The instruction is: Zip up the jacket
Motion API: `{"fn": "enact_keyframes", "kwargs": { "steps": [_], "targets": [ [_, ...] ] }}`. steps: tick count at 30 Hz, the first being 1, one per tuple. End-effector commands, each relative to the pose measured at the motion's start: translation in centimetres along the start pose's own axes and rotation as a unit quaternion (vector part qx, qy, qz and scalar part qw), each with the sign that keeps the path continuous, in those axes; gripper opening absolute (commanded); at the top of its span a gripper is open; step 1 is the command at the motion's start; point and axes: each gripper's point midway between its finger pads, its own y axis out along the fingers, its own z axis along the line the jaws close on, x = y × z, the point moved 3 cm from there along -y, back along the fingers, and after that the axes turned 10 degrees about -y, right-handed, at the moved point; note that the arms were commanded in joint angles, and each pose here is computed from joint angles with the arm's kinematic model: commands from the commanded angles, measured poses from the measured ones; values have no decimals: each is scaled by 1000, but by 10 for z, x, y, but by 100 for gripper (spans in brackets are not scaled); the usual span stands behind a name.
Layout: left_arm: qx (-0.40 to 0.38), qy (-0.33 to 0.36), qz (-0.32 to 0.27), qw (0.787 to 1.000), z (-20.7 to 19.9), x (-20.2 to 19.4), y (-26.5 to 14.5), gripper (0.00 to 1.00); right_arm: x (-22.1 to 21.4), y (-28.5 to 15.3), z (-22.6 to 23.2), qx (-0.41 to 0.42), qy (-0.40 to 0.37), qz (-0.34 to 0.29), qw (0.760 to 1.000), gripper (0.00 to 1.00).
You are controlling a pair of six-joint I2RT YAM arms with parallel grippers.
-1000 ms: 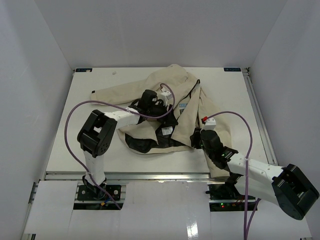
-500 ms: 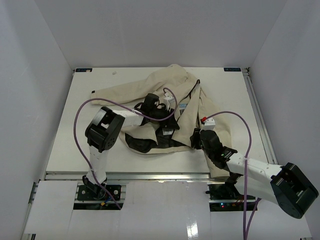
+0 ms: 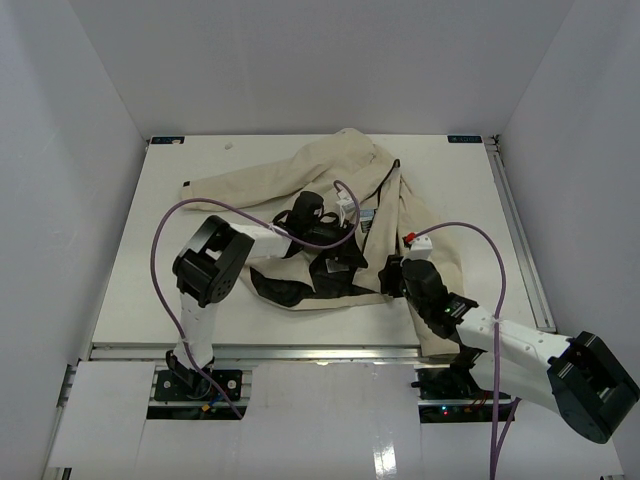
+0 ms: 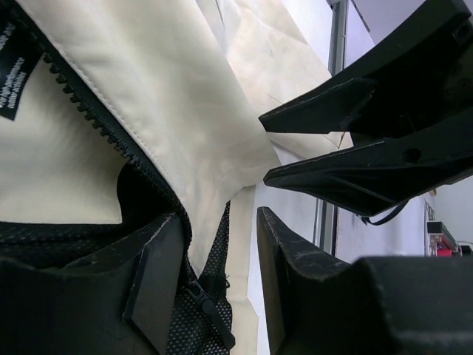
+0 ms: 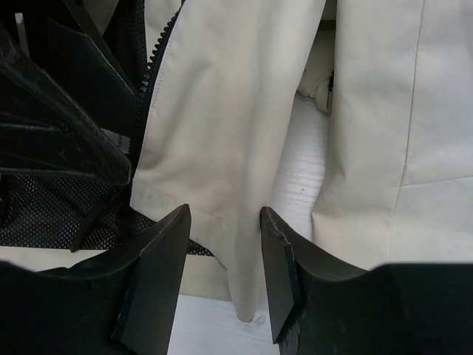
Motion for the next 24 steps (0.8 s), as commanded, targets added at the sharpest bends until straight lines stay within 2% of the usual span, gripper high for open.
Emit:
{"fn": "enact_keyframes", "kwargs": {
  "steps": [1,8,10,12,14,18,22,24],
  "targets": [
    [-17,39,4,999,-23,10,0,56,25,0,3,-1,5,-31,1000,50],
    [53,27,13,998,2,4,14,56,23,1,3,0,5,-27,1000,50],
    [51,31,12,998,0,5,14,39,24,1,4,1,5,-28,1000,50],
    [48,33,6,998,-6,8,13,14,25,-1,3,2,5,-28,1000,50],
    [39,42,-6,998,-19,14,9,2,26,-4,3,3,5,-25,1000,50],
    [31,49,-42,997,-48,29,-4,0,45,-22,9,34,24,-64,997,51],
    [12,48,-59,997,-68,36,-11,0,62,-39,31,125,30,-134,983,50],
    [3,45,-59,997,-72,32,-12,0,58,-42,38,157,21,-146,977,50]
  ]
}}
